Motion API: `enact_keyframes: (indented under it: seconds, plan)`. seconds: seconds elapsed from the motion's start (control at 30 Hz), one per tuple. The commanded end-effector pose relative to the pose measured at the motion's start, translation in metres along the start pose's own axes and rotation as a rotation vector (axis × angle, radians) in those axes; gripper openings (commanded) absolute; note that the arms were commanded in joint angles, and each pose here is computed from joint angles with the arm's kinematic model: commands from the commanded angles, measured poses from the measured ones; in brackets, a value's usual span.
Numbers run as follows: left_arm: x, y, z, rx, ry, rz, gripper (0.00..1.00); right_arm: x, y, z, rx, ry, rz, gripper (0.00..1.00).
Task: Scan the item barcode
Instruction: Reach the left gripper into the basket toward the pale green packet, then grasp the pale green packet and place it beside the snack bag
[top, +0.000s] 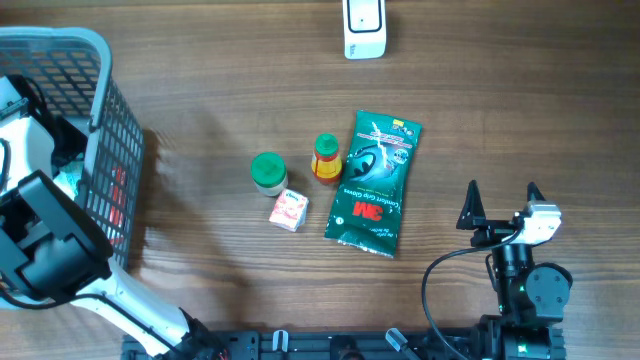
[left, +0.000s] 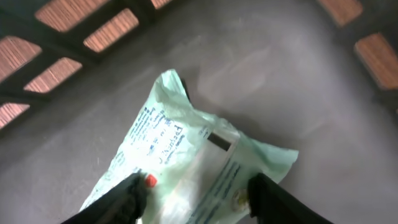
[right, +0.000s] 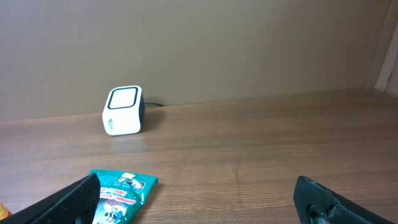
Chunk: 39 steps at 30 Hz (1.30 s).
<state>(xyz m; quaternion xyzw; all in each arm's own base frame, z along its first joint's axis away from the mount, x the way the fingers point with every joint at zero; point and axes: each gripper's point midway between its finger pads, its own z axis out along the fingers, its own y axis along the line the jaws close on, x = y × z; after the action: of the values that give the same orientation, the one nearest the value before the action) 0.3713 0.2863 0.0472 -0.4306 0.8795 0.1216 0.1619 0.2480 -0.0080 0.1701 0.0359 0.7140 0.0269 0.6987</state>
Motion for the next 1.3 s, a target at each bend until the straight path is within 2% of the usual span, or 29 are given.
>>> enact_keyframes:
  seconds: [0.0,0.1,0.17,0.23,0.27,0.37,0.47,0.57,0.6,0.73,0.83,1.03,1.1,1.27]
  plan:
    - [0.036,0.000,0.030,-0.015,0.138,0.033,0.49,0.000,0.002,0.000,-0.007,0.000,-0.009,1.00]
    - [0.057,0.004,0.042,-0.035,0.206,0.043,0.44,0.000,0.002,0.000,-0.007,0.000,-0.009,1.00]
    - [0.070,0.007,0.049,-0.045,0.236,0.049,0.34,0.000,0.002,0.000,-0.007,0.000,-0.009,1.00]
    - [0.081,0.009,0.056,-0.051,0.259,0.053,0.20,0.000,0.002,0.000,-0.007,0.000,-0.009,1.00]
    - [0.083,0.009,0.056,-0.053,0.263,0.054,0.04,0.000,0.002,0.000,-0.007,0.000,-0.009,1.00]
    - [0.075,0.008,0.046,-0.048,0.247,0.052,0.04,0.000,0.002,0.000,-0.007,0.000,-0.009,1.00]
    - [0.033,0.006,0.005,-0.022,0.154,0.031,0.04,0.000,0.002,0.000,-0.007,0.000,-0.008,1.00]
    - [-0.011,0.004,-0.051,0.015,0.031,0.008,0.04,0.000,0.002,0.000,-0.007,0.000,-0.009,1.00]
    - [-0.030,0.005,-0.083,0.036,-0.037,-0.006,0.04,0.000,0.002,0.000,-0.007,0.000,-0.009,1.00]
    - [-0.054,0.013,-0.156,0.083,-0.193,-0.044,0.04,0.000,0.002,0.000,-0.007,0.000,-0.009,1.00]
    - [-0.060,0.017,-0.199,0.128,-0.282,-0.083,0.04,0.000,0.002,0.000,-0.007,0.000,-0.009,1.00]
    - [-0.054,0.008,-0.282,0.314,-0.413,-0.098,0.04,0.000,0.002,0.000,-0.007,0.000,-0.009,1.00]
    - [-0.042,-0.004,-0.329,0.435,-0.486,-0.064,0.04,0.000,0.002,0.000,-0.007,0.000,-0.009,1.00]
    - [-0.001,-0.032,-0.412,0.633,-0.593,0.018,0.04,0.000,0.002,0.000,-0.007,0.000,-0.009,1.00]
